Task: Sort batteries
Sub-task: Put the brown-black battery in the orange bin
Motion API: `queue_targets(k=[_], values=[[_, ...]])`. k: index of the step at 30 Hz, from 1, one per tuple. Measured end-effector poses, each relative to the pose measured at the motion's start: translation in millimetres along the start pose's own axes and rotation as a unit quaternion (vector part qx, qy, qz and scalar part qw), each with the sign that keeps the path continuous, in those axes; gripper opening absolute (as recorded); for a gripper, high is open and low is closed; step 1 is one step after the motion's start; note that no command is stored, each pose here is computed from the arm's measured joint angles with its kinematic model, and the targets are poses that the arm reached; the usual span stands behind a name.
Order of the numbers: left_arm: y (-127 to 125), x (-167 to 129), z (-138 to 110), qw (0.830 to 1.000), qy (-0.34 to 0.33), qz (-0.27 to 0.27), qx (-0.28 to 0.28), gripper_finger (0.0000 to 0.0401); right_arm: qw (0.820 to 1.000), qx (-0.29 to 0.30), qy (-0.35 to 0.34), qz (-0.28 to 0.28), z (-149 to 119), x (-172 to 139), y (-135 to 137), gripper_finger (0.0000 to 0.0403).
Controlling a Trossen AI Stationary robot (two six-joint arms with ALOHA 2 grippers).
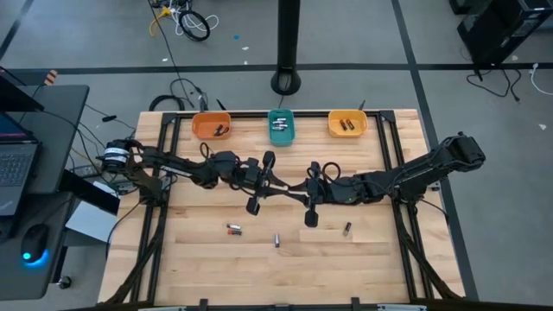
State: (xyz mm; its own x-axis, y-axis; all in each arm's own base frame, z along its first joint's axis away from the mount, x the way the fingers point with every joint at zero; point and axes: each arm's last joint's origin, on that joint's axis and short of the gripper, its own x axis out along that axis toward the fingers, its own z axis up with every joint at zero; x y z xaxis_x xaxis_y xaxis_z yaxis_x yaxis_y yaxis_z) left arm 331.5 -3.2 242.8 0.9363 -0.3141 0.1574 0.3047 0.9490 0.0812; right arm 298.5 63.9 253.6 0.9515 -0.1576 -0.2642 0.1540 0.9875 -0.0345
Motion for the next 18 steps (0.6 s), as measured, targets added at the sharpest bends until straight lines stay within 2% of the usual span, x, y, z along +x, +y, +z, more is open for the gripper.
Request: queue_targets(k=[7, 12, 18], values=[[2, -1, 1, 1.0, -0.002, 0.004, 0.001, 0.0053, 1.0, 0.002, 0.0, -0.004, 0, 0, 0, 0.007], [3, -4, 11, 1.0, -0.013, 0.006, 0.01, 0.0053, 1.0, 0.0, 0.005, -0.017, -1, 0, -1, 0.0114], [6, -15, 27, 0.999, 0.011, 0.023, 0.027, 0.0053, 1.0, -0.005, 0.018, -0.023, 0, -6, -4, 0.0168]])
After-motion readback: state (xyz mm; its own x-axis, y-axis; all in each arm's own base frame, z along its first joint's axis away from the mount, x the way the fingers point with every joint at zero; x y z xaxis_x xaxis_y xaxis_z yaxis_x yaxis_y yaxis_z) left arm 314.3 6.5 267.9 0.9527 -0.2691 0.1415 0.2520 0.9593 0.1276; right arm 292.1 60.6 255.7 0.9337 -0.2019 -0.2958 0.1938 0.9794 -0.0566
